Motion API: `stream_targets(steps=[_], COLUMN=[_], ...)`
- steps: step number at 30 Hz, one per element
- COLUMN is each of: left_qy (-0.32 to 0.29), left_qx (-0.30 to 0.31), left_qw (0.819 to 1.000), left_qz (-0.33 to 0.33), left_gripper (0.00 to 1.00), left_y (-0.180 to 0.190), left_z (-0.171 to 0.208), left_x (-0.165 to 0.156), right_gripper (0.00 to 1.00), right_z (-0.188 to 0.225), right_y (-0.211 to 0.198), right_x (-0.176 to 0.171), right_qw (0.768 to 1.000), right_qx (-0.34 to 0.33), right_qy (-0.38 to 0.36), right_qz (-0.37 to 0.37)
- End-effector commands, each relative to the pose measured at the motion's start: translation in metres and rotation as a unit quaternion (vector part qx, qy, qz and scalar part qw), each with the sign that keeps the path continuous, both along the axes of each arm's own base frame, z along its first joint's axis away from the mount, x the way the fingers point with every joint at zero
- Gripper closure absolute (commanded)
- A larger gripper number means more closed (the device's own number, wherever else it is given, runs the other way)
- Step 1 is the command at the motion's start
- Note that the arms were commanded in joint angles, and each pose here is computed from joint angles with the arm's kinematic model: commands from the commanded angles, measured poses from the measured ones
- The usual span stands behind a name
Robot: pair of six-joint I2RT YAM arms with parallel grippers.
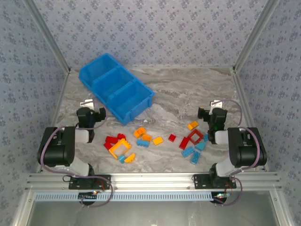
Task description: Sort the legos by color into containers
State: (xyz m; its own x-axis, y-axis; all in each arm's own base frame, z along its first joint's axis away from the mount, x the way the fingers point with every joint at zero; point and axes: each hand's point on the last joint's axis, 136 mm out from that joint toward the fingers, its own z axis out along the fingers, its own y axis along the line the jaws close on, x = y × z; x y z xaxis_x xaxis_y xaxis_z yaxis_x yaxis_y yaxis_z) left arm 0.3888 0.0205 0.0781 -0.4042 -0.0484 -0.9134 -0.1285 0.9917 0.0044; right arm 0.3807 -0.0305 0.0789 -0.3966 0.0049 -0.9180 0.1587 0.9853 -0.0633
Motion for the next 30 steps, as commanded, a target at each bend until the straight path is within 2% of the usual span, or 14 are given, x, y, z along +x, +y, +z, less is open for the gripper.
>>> stream_targets(steps=[1, 18, 21, 24, 27, 28, 29, 30], left_qy=[-0.016, -0.015, -0.019, -0.013, -0.088, -0.114, -0.135, -0.124], left_qx=[0.004, 0.003, 0.008, 0.044, 0.058, 0.058, 0.044, -0.003], left_qw=[1.0, 1.0, 1.0, 0.999, 0.994, 0.992, 0.99, 0.992], left_qz=[-0.006, -0.006, -0.009, -0.002, -0.017, -0.021, -0.011, 0.017], left_gripper=[0.02, 0.02, 0.02, 0.02, 0.02, 0.02, 0.02, 0.02], left_y=[0.0, 0.0, -0.002, -0.013, -0.035, -0.042, -0.046, -0.043], left_z=[0.011, 0.011, 0.023, 0.071, 0.158, 0.188, 0.219, 0.236], left_x=[0.008, 0.007, 0.007, 0.004, -0.006, -0.01, -0.015, -0.021], right_gripper=[0.0, 0.0, 0.0, 0.0, 0.0, 0.0, 0.0, 0.0], right_z=[0.007, 0.007, 0.011, 0.061, 0.165, 0.197, 0.226, 0.238], right_y=[-0.002, -0.002, -0.002, 0.006, 0.038, 0.048, 0.052, 0.054], right_x=[0.006, 0.006, 0.006, 0.004, -0.011, -0.019, -0.027, -0.034], right_qw=[1.0, 1.0, 1.0, 0.999, 0.995, 0.993, 0.991, 0.988], right_qx=[0.003, 0.003, 0.002, -0.039, -0.035, -0.012, 0.048, 0.116], right_qy=[-0.01, -0.01, -0.019, -0.013, -0.089, -0.112, -0.124, -0.106], right_qz=[-0.002, -0.001, 0.0, -0.012, 0.011, 0.016, 0.004, -0.012])
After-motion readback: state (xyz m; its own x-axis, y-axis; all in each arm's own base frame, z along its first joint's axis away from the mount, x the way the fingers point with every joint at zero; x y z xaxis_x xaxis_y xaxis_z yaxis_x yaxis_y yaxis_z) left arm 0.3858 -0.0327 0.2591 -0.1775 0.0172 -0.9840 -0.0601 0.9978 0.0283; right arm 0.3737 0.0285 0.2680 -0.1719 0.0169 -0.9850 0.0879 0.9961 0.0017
